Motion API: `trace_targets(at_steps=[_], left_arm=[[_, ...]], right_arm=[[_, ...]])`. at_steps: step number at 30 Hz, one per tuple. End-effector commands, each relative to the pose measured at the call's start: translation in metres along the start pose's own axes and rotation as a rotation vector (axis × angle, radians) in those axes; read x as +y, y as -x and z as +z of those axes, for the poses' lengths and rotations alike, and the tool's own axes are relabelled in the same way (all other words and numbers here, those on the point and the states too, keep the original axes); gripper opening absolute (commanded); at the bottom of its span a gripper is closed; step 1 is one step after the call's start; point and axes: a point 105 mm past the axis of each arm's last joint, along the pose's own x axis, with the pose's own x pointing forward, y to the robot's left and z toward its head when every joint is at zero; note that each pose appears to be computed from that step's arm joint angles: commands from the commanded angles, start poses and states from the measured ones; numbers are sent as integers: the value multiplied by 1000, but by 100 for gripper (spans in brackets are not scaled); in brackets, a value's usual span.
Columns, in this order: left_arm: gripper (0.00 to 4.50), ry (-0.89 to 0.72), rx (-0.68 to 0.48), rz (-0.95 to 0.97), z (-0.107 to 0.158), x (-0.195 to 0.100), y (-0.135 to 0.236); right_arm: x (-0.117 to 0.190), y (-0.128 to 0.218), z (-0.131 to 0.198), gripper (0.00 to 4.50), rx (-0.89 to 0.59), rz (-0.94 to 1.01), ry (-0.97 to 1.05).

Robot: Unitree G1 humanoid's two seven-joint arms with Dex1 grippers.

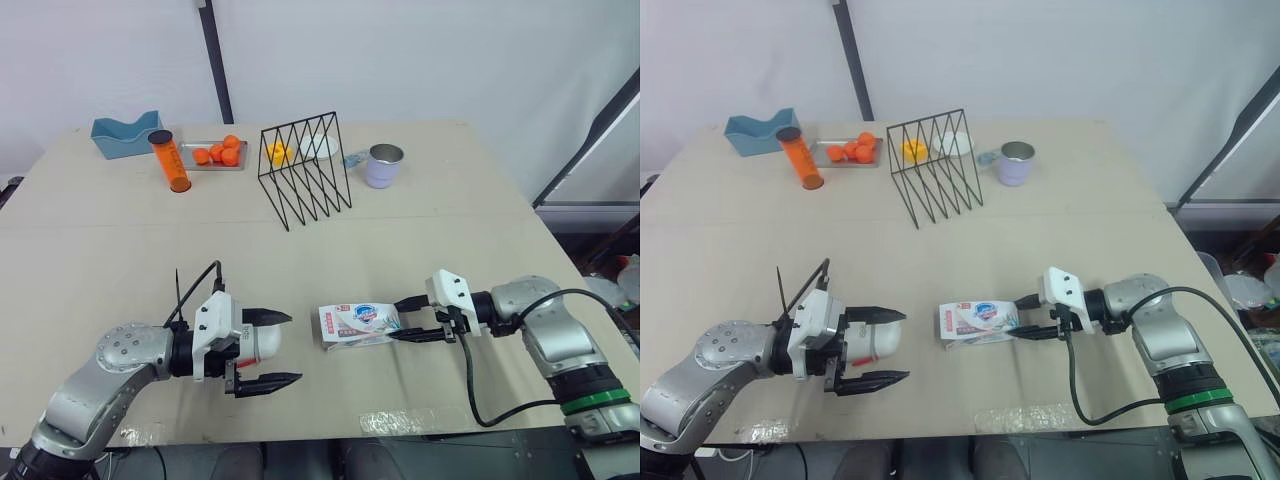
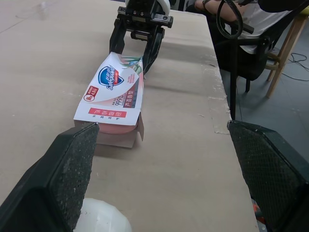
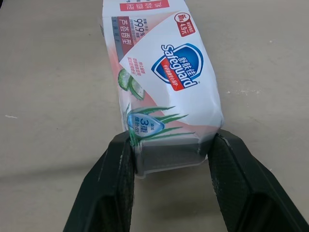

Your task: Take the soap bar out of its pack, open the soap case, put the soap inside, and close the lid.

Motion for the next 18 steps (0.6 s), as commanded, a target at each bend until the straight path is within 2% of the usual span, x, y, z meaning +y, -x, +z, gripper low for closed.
trace_targets(at_steps=[1, 12, 18], left_arm=[[450, -31, -6, -13, 5, -2, -1], [450, -28, 3, -12, 3, -1, 0], [450, -27, 8, -7, 2, 1, 1]], right_arm=[[-1, 5, 7, 220, -3, -15, 36], [-6, 21, 30, 220, 60, 31, 65], [-11, 28, 40, 220, 171, 36, 88]])
